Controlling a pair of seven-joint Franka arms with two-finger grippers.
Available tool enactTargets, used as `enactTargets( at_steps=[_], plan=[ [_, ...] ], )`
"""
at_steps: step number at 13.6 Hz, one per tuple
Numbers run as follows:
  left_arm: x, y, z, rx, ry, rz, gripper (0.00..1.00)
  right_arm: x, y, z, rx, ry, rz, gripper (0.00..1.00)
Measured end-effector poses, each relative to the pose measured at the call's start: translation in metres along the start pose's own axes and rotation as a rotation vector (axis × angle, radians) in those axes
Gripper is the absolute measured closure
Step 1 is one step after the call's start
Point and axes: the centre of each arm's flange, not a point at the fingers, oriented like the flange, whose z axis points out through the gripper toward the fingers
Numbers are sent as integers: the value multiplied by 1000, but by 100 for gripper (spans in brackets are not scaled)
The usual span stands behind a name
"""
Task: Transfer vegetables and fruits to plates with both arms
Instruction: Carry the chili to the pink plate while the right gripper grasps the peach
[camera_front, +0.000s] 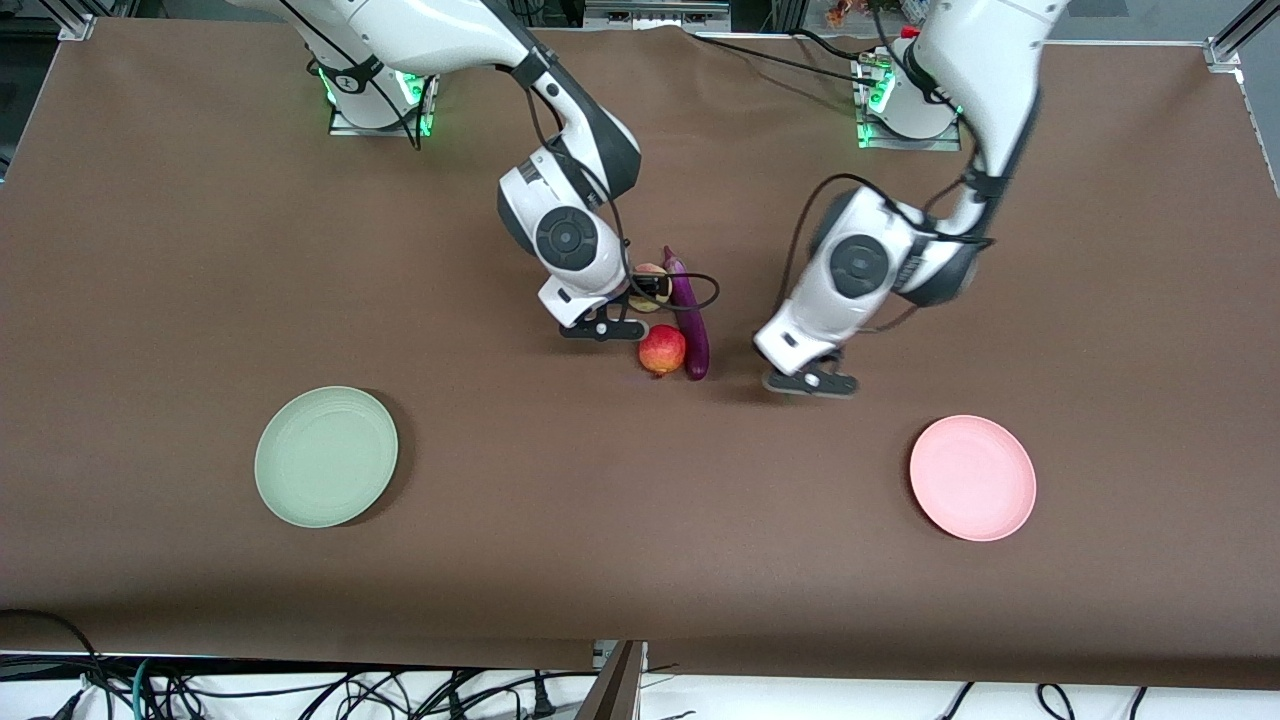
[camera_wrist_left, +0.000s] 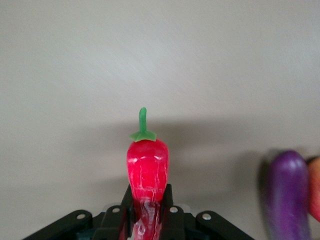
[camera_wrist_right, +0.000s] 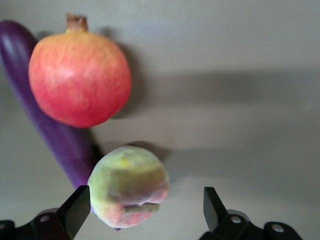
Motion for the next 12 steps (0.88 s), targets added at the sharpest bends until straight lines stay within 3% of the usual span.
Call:
enactTargets(
  at_steps=[6, 11, 12],
  plan=[
    [78, -128, -70, 99, 120, 183, 77, -14, -12, 17, -6, 0, -9, 0],
    [127, -157, -49, 222, 152, 299, 77, -17, -16, 46, -6, 7, -17, 0],
    [134, -166, -37, 232, 143, 315, 77, -17, -16, 48, -7, 7, -18, 6]
  ],
)
